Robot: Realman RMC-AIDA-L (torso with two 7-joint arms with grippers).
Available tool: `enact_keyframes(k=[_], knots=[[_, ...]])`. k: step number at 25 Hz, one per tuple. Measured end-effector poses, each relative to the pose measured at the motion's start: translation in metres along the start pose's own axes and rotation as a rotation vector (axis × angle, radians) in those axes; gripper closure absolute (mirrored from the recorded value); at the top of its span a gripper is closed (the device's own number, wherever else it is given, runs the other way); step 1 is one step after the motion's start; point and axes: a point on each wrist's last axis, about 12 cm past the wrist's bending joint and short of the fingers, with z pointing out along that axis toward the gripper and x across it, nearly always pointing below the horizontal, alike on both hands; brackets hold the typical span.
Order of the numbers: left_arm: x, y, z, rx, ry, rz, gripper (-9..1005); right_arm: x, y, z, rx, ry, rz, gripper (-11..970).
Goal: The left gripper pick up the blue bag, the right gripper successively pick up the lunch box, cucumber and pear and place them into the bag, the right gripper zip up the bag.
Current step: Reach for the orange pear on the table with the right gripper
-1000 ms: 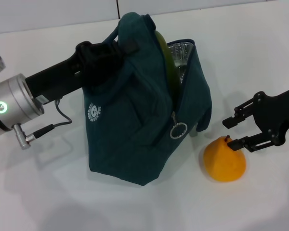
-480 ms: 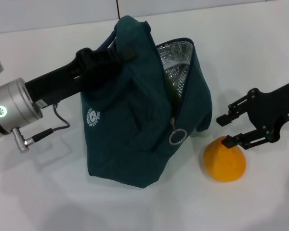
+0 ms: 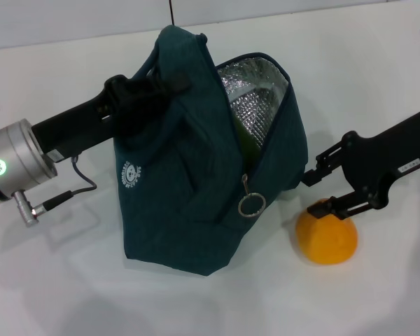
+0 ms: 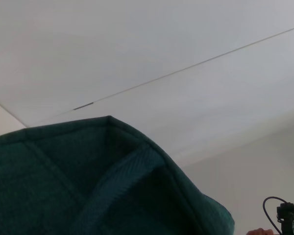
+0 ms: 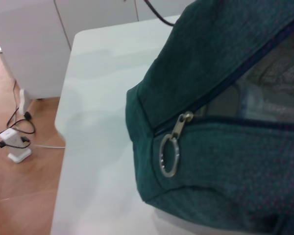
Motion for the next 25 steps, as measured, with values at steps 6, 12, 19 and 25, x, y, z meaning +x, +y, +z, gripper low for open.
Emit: enact_keyframes(k=[6, 12, 19, 25], knots=[[-0.0004, 0.0002, -0.0006, -0.003, -0.001, -0.002, 942, 0.0016, -0.0011, 0.0087, -0.004, 0.018, 0.005, 504], [-0.0005, 0.0002, -0.0009, -0.003, -0.002, -0.002, 942, 0.0021, -0.0014, 0.0109, -0.003, 0.025, 0.008, 515], [-0.0004, 0.0004, -0.0013, -0.004, -0.002, -0.002, 942, 0.0008, -0.0019, 0.0088, -0.001, 0.036, 0.039, 528], [-0.0008, 0.0005, -0.0030, -0.006, -0.003, -0.002, 942, -0.0020, -0.0006, 0.0042, -0.012, 0.013, 0.055, 539]])
